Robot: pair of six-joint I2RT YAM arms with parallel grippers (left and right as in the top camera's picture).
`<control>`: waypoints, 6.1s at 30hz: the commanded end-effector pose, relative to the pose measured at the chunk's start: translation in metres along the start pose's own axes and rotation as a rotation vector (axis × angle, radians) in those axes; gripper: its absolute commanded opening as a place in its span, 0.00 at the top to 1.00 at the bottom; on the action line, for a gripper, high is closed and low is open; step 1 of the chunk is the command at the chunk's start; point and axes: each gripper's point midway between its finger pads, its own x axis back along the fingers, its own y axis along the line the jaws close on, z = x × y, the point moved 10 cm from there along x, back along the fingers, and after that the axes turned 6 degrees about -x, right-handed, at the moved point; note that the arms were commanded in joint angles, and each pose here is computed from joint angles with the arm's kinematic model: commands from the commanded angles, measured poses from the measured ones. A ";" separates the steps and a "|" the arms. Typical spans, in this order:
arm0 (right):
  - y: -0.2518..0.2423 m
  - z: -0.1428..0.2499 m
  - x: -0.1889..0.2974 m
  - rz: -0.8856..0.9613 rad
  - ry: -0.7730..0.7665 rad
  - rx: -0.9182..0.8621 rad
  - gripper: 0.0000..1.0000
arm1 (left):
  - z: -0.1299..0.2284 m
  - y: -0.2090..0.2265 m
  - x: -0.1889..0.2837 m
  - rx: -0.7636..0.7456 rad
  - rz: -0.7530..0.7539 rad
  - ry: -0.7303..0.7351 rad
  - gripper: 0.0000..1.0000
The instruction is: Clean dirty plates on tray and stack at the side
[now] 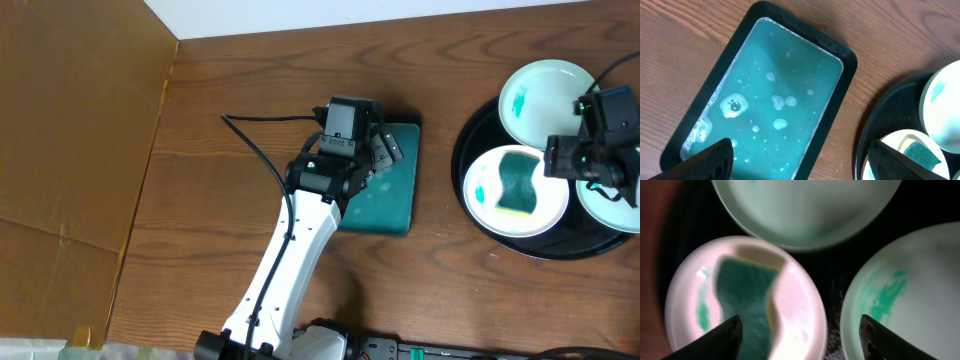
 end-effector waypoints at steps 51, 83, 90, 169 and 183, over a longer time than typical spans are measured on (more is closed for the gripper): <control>-0.032 -0.015 -0.086 -0.138 0.275 0.299 0.99 | 0.067 -0.100 -0.056 -0.395 0.495 0.363 0.25; -0.032 -0.014 -0.086 -0.135 0.280 0.285 0.99 | 0.139 -0.180 -0.120 -0.577 0.312 0.100 0.37; -0.032 -0.014 -0.086 -0.135 0.279 0.285 0.99 | 0.142 -0.181 -0.128 -0.561 0.306 0.111 0.46; -0.034 -0.011 -0.085 -0.127 0.302 0.280 0.99 | 0.096 -0.122 -0.188 -0.348 0.133 0.187 0.93; -0.035 -0.010 -0.085 -0.119 0.308 0.280 0.99 | 0.050 -0.114 -0.147 -0.390 0.054 -0.025 0.93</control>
